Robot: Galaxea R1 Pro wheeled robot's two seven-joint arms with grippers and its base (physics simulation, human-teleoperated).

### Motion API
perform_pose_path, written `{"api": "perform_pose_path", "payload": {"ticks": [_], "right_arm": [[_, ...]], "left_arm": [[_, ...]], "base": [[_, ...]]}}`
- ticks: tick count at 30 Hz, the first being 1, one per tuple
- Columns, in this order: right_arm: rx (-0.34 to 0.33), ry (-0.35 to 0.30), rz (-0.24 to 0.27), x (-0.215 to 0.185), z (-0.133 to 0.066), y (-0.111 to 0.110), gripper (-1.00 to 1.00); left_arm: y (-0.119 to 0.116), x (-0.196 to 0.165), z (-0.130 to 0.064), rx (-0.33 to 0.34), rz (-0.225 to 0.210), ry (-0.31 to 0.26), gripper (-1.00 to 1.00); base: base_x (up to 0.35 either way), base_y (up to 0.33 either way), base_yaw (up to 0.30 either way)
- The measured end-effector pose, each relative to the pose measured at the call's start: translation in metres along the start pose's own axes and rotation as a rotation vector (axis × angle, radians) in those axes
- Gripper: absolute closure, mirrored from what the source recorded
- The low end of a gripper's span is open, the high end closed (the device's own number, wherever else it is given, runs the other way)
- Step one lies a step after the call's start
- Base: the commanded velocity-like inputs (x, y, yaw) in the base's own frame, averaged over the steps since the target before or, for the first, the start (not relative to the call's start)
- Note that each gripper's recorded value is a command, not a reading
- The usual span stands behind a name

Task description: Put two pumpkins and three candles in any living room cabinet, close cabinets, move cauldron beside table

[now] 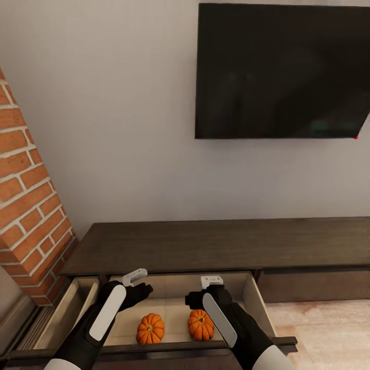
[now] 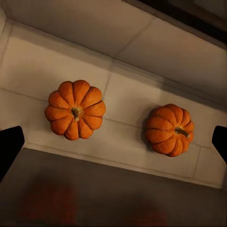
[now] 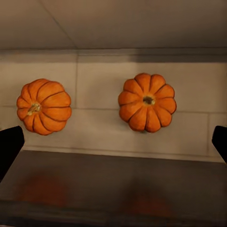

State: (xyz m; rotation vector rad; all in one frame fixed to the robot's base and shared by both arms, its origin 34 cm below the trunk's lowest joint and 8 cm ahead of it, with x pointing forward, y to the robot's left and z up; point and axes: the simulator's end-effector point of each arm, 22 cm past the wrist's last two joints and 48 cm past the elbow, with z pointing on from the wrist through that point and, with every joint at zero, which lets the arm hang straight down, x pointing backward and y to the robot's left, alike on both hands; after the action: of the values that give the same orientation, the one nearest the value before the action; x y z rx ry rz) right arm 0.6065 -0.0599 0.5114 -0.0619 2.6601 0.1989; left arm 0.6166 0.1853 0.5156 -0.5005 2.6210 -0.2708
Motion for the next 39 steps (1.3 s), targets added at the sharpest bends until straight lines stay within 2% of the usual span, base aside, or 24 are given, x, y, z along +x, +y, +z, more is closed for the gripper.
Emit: {"api": "perform_pose_path", "payload": {"ticks": [11,39], "right_arm": [[-0.022,-0.022,0.008,-0.024,-0.025,0.010,-1.00],[-0.020,-0.022,0.009,-0.058,-0.071,0.015,-1.00]], "left_arm": [[-0.007,-0.013,-0.018,0.000,-0.001,0.000,-1.00],[-0.024,-0.043,-0.064,-0.001,-0.002,0.000,-1.00]], "base": [[-0.034,0.008,0.000],[-0.060,0.000,0.000]]}}
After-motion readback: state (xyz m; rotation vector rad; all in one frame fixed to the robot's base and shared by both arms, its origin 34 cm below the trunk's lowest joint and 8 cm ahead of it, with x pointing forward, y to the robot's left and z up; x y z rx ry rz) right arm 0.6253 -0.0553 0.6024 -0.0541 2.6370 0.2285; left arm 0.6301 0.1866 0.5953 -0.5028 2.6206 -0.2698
